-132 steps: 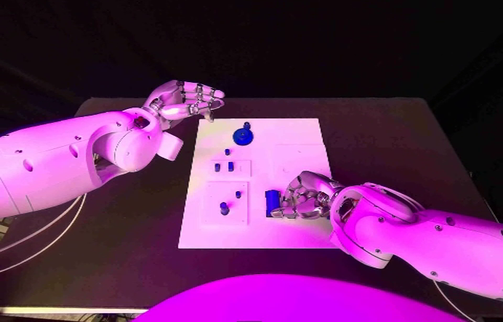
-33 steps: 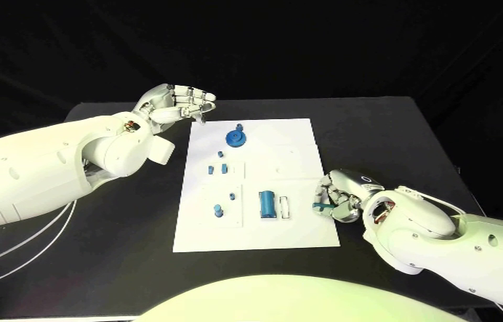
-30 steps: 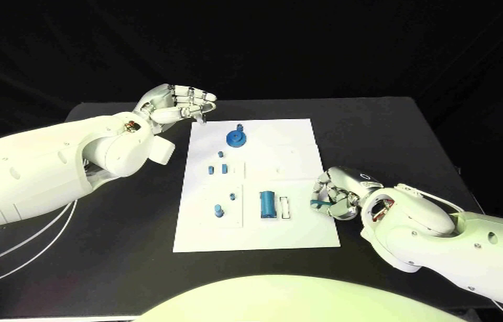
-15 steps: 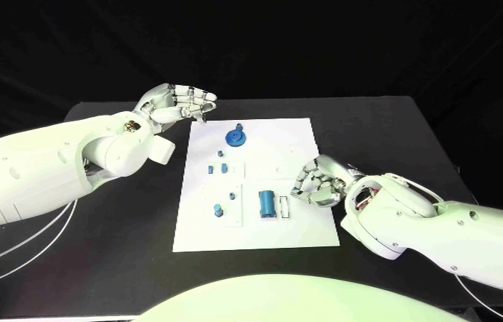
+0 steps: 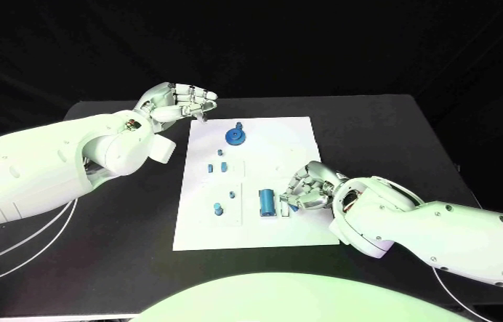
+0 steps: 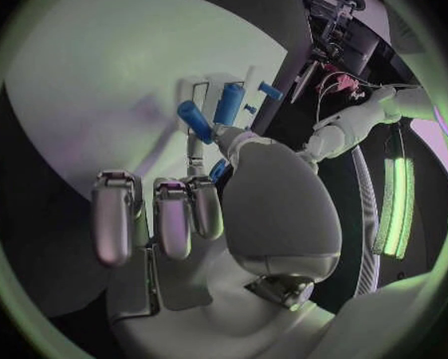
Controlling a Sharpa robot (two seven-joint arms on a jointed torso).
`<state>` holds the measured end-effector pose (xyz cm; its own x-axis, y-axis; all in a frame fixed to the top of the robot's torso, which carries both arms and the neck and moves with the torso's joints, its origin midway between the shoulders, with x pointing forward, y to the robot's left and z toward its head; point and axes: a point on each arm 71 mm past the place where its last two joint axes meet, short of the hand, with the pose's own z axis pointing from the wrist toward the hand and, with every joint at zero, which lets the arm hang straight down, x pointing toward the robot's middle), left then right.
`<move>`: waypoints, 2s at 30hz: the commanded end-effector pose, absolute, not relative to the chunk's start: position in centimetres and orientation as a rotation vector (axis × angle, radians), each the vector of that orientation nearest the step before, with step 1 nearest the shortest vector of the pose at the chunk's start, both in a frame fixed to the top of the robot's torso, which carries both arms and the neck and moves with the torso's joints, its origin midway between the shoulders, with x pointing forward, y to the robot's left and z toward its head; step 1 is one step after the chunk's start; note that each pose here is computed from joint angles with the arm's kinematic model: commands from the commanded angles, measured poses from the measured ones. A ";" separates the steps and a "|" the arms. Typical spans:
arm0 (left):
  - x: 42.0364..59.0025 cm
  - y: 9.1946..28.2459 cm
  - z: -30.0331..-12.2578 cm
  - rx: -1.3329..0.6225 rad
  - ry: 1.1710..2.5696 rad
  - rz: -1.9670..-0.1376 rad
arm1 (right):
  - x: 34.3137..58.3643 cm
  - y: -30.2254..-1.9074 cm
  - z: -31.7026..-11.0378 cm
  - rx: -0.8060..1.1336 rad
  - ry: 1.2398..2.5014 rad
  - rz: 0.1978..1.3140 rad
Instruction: Assemble the parts on the task board
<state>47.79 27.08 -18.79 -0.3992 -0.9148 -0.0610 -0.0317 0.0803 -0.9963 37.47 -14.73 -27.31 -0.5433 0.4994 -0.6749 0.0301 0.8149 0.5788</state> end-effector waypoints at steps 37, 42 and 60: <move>47.6 27.0 -18.7 -0.959 1.600 -1.438 | 37.6 -14.2 -27.8 0.185 2.075 0.571; 47.6 27.0 -18.8 -0.957 1.603 -1.437 | 37.5 -14.1 -27.9 0.164 2.083 0.565; 47.5 27.1 -18.8 -0.957 1.610 -1.431 | 37.4 -14.0 -27.9 0.120 2.094 0.554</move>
